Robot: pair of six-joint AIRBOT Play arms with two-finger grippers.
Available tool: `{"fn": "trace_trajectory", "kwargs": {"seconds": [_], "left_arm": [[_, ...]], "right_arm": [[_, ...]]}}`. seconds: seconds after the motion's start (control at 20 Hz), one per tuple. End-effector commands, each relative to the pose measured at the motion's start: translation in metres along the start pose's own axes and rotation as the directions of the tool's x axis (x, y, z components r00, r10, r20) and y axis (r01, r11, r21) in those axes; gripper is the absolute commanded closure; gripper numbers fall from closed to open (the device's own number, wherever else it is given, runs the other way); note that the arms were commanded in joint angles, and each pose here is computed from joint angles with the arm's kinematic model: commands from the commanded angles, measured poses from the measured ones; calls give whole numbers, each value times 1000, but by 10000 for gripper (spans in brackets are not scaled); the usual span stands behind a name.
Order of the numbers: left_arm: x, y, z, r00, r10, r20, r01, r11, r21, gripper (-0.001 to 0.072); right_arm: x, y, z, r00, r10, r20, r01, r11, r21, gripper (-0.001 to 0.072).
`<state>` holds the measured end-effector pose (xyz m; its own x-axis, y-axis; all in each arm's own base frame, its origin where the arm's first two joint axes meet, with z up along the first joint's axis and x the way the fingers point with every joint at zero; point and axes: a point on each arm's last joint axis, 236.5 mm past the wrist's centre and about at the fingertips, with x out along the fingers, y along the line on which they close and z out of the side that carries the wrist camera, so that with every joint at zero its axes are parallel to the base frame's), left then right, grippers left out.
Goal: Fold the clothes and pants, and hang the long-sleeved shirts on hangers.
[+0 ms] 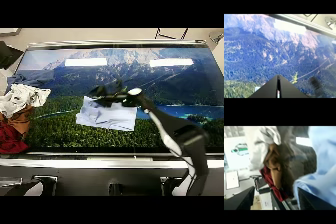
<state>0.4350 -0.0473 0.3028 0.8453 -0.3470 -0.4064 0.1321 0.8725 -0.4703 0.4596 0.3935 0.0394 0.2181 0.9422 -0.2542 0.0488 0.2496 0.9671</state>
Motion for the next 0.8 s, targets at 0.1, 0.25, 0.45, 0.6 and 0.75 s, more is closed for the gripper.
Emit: {"fn": "trace_trajectory", "kwargs": {"seconds": [0.1,0.25,0.45,0.6,0.75], "left_arm": [[-7,-3,2,1000,1,13,-1,999,39,687],[-7,-3,2,1000,-1,12,0,999,38,687],[-7,-4,-2,1000,-1,-6,1,999,38,687],[-7,-5,-4,1000,-3,-15,4,999,38,687],[-7,-7,-4,1000,-13,-14,13,999,32,687]], "right_arm": [[-165,-40,40,941,-337,-5,336,940,-50,20],[-259,-132,1,714,-674,-191,684,730,-18,13],[-235,-189,-31,731,-645,-223,679,722,135,34],[-185,-182,-27,860,-498,-114,510,848,147,41],[-172,-183,-24,880,-466,-92,475,867,151,112]]}}
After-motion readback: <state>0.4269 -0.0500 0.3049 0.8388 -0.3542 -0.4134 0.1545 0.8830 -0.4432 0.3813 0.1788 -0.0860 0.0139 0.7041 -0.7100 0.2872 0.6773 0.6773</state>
